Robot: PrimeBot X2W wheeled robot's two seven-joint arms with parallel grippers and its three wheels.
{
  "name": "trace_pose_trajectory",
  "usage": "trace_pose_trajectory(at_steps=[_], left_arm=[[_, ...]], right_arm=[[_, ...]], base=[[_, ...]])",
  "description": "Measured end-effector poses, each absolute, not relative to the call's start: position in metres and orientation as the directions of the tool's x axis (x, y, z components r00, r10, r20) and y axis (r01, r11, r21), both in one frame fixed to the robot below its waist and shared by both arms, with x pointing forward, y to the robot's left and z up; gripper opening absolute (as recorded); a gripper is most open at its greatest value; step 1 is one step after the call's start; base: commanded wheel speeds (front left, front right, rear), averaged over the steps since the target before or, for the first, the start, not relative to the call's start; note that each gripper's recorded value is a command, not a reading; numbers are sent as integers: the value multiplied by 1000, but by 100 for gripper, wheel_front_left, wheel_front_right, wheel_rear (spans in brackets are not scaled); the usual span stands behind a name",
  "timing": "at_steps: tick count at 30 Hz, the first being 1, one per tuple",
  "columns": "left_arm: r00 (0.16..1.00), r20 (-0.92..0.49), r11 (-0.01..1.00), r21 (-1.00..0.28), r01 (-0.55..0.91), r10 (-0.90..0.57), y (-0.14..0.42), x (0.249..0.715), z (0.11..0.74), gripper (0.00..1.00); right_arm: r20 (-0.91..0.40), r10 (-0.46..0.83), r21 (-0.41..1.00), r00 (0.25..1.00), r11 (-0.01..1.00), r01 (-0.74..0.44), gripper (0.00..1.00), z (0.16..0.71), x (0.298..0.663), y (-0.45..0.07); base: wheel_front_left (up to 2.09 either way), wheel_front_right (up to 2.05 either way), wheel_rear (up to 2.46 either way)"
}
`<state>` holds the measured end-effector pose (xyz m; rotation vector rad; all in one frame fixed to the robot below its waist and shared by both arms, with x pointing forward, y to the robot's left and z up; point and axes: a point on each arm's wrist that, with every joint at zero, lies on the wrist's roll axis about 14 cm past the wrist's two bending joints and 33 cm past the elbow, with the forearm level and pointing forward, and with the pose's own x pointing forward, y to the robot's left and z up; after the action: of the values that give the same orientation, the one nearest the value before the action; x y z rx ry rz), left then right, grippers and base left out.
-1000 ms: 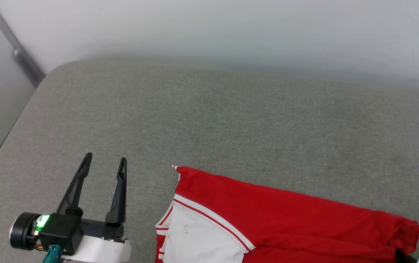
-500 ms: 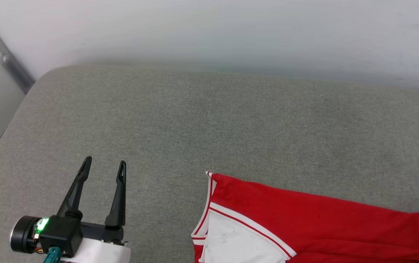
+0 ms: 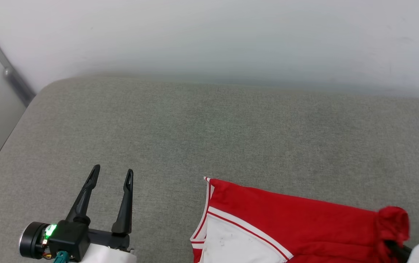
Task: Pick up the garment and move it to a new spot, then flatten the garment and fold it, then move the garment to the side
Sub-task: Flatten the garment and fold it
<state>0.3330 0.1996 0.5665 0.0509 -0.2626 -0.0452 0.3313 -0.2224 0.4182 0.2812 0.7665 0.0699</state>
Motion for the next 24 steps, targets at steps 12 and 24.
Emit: trace_pose_trajectory(at_steps=[12,24], left_arm=[[959,281,999,54,7,-22,206,323,573,100],[964,266,998,51,-29,14,217,314,568,100]], right_arm=[[-582,485,488,653,850,-196,0,447,329,-100],[-445,726,653,524,663,-364,0,457,329,-1]], base=[[0,0,0],[0,0,0]])
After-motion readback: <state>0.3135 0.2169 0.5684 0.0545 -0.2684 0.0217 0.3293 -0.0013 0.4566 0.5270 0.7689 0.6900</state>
